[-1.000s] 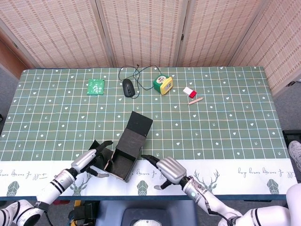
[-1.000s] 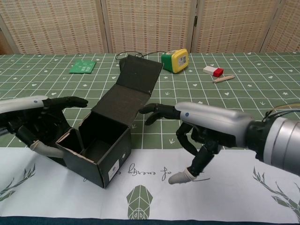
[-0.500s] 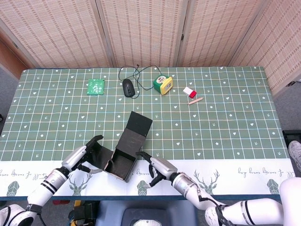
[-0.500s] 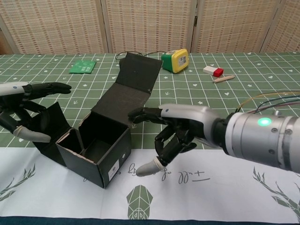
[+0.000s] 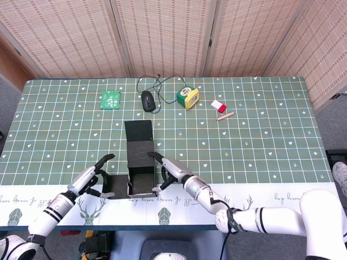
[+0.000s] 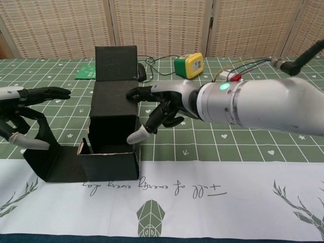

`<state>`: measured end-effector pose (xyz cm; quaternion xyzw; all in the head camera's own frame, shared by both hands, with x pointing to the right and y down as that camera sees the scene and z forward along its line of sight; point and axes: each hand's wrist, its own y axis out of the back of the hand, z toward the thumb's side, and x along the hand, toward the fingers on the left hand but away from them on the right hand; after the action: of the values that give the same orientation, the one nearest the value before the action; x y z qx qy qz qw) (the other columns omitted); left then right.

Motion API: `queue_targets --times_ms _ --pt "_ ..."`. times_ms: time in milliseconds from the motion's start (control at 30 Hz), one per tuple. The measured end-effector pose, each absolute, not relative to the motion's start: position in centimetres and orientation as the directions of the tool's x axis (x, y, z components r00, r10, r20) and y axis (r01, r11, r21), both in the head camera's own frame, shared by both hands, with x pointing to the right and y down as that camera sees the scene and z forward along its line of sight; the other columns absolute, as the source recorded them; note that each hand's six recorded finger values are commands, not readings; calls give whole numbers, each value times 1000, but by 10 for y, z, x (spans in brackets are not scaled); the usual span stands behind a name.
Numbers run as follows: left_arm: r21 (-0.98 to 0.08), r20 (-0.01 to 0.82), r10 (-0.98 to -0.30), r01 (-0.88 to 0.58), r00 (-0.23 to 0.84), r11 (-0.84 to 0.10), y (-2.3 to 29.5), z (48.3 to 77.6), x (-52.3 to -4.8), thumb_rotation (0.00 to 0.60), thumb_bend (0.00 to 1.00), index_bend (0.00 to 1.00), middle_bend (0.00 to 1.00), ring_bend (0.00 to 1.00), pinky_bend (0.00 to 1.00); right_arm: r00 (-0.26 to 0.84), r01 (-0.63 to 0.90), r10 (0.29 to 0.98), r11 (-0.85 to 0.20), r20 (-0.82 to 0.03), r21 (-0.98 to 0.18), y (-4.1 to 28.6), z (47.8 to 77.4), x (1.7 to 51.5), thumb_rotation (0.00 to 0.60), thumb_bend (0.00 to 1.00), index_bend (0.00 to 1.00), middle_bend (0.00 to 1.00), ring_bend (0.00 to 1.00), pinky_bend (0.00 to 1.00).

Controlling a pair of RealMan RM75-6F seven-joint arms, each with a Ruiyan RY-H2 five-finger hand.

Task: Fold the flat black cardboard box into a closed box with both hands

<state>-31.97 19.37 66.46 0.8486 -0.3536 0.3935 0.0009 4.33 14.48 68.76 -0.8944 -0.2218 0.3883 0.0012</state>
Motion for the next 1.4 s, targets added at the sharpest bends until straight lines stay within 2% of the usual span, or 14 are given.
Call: queue_targets --times_ms 167,400,633,1133,1267,1367,1400 --pt "-279 667 -604 -605 437 -746 192 664 -323 600 91 0 0 517 960 605 382 399 -905 -689 -189 136 686 40 600 61 0 0 661 1000" --pt "-269 663 -605 -613 441 -743 193 664 -322 600 91 0 0 517 960 602 399 410 -898 -685 -187 154 684 64 600 61 0 0 661 1000" --pt "-265 655 -602 -607 457 -749 194 662 -317 600 91 0 0 516 960 599 410 408 -896 -689 -173 181 696 79 600 41 0 0 661 1000" --pt "-265 653 -615 -627 442 -732 193 660 -325 600 91 0 0 517 960 596 433 461 -874 -658 -220 189 721 53 600 38 0 2 661 1000" --pt "-262 652 -618 -634 440 -727 192 659 -327 600 91 0 0 517 960 596 442 476 -867 -646 -231 189 723 43 600 39 0 40 661 1000" --pt "-262 651 -620 -637 438 -725 192 659 -329 600 91 0 0 518 960 590 463 497 -854 -636 -238 189 725 37 600 72 1 112 665 1000" --pt "-263 650 -621 -638 437 -724 192 659 -330 600 91 0 0 518 960 585 471 506 -848 -634 -243 189 726 35 600 106 29 157 678 1000"
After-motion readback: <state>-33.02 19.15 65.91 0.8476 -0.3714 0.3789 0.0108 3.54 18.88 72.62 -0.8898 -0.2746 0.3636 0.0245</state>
